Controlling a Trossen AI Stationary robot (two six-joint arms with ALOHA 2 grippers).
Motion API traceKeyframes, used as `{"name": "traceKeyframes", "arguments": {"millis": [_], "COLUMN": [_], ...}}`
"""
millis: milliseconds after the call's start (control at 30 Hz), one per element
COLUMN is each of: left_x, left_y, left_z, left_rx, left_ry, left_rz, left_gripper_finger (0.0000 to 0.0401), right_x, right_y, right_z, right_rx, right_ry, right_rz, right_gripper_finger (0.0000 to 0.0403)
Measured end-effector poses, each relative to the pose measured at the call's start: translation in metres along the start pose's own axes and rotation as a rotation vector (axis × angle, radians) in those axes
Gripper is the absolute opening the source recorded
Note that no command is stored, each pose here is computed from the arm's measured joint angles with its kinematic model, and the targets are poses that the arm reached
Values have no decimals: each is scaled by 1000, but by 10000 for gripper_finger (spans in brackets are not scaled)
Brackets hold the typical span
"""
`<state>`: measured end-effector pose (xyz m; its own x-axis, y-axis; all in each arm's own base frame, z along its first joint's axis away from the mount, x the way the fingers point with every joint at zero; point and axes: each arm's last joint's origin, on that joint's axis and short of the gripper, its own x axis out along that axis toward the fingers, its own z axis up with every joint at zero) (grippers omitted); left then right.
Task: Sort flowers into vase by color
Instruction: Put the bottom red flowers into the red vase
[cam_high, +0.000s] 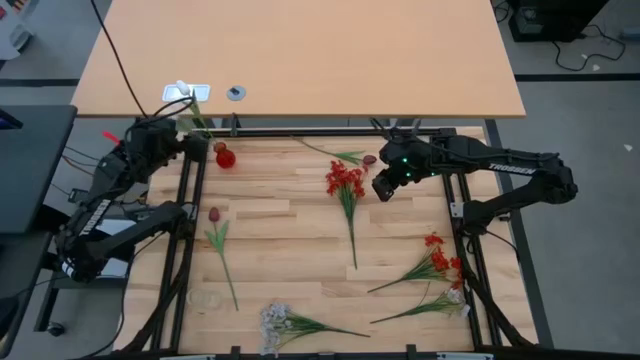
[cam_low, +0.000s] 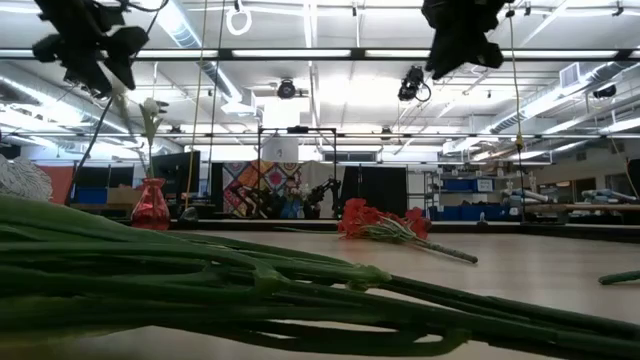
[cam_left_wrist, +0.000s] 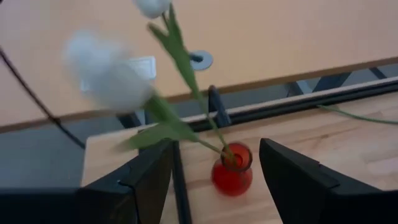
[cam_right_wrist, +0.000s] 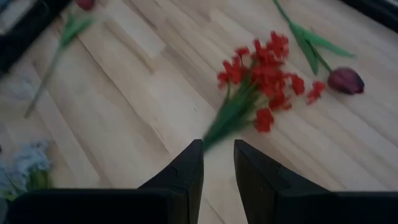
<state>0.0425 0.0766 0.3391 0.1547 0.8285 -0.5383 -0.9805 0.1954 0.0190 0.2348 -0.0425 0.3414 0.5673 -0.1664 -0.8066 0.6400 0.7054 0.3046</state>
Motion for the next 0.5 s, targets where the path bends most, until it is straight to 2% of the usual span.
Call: {"name": "traceKeyframes", "arguments": {"millis": [200,367,500], "left_x": [-19,-22,-22], "left_y": [7,7,6], "left_z": [0,-3,-3], "left_rx": [-51,-74,-76], "left_ry": [75,130,140], "left_rz": [12,-56,-67], "left_gripper_finger": [247,247,247], "right_x": [1,0,0], "right_y": [3,4,6], "right_z": [-5,-8,-9], "right_rx": [13,25,33], "right_ry": [32,42,44], "right_rz": [-2,-12,-6], "right_gripper_finger": [99,99,99]}}
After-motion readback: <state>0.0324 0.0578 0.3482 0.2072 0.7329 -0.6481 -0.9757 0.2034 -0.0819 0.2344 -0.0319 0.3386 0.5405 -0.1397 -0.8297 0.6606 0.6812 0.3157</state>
